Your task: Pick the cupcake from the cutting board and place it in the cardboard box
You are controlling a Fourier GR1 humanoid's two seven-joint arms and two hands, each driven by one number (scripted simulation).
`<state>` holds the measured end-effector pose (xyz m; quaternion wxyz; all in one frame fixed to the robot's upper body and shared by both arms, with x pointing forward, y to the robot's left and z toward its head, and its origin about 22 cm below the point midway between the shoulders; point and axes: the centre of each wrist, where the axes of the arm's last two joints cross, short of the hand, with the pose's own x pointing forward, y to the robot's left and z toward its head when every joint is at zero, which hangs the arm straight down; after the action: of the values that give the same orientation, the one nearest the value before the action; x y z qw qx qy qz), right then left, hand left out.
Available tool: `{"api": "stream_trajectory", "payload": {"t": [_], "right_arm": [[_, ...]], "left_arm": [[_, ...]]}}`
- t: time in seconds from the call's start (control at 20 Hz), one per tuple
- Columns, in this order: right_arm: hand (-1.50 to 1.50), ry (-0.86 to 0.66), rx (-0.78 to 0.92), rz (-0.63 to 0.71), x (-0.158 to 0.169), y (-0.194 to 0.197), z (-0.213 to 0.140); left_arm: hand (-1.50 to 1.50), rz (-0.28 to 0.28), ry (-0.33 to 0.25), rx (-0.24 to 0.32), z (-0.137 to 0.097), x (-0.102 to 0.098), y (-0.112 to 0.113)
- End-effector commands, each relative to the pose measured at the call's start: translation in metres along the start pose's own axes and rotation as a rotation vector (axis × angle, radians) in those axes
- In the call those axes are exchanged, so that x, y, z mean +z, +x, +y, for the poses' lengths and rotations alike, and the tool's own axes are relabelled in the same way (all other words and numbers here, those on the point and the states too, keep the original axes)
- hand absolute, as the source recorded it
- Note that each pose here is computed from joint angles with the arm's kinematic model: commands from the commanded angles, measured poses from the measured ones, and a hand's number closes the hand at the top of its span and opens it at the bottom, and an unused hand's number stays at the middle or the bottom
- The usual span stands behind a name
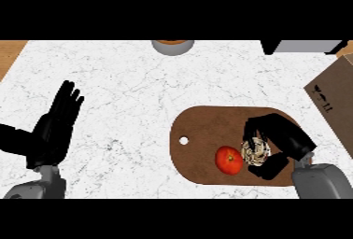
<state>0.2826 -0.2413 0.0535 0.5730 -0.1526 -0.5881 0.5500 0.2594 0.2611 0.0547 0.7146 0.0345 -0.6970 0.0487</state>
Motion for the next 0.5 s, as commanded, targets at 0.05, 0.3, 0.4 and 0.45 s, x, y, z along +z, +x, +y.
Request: {"api": "stream_trajectory", "payload": {"t": [0.05, 0.3, 0.4, 0.45], "right_arm": [[1.5, -0.139, 0.168, 0.114, 0.011, 0.052, 0.023], [1.5, -0.264, 0.27, 0.119, 0.036, 0.099, 0.051], [1.5, -0.3, 0.272, 0.11, 0.051, 0.125, 0.048], [1.5, -0.305, 0.284, 0.09, 0.058, 0.133, 0.038]], "left_arm": [[0.0, -0.003, 0.017, 0.005, 0.011, -0.003, -0.003], [0.0, 0.014, 0.009, -0.001, -0.004, -0.006, -0.003], [0.0, -0.003, 0.004, -0.002, 0.01, 0.002, 0.001], [0.0, -0.001, 0.014, 0.011, 0.006, -0.002, -0.004]]}}
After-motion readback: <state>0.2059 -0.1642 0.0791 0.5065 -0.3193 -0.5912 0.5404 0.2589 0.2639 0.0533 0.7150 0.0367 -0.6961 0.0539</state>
